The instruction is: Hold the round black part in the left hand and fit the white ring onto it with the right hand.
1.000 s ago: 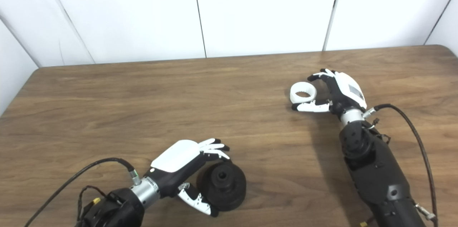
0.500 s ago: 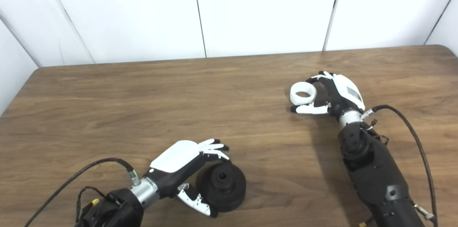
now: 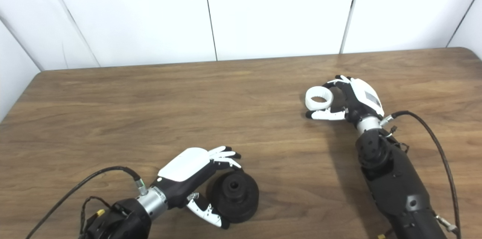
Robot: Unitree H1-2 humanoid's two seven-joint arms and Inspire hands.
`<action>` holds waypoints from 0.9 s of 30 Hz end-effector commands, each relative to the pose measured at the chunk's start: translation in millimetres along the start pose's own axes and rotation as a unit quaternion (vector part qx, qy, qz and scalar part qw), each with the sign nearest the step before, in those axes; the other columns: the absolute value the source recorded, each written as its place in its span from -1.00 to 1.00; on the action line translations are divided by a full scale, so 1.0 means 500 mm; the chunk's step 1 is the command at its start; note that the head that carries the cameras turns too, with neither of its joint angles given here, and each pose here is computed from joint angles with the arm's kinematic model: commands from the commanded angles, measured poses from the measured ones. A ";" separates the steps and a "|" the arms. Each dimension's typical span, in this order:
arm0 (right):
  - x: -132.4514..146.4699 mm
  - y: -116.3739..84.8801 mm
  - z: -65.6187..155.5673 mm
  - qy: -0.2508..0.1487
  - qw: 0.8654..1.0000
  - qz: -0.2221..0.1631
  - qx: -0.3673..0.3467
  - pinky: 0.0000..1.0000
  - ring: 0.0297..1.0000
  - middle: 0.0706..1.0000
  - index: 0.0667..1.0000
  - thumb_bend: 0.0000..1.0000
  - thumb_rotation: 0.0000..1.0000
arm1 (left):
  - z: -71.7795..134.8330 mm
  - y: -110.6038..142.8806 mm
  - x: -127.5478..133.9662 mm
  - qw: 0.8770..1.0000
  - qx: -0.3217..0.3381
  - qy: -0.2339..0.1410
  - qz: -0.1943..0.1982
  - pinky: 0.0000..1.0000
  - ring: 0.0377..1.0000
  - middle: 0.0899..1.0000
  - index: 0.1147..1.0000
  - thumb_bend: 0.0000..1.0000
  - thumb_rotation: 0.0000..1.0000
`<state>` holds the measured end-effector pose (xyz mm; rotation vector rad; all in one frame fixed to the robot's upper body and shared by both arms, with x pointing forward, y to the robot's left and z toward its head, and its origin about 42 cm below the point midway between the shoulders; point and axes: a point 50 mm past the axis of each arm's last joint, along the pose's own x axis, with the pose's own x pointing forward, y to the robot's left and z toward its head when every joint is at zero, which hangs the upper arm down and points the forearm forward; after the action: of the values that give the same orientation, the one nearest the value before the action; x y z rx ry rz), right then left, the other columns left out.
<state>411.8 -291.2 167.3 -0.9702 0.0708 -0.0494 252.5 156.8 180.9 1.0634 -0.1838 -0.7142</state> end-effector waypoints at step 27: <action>0.022 -0.033 0.029 -0.035 0.999 -0.037 0.007 0.85 0.95 0.82 0.24 0.68 -0.45 | 0.010 0.016 -0.005 1.000 0.005 -0.006 0.021 0.66 0.93 0.81 0.31 0.79 -0.58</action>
<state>412.1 -292.4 164.0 -0.9588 0.0590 -0.0607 251.0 156.6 180.6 1.0571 -0.1810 -0.7083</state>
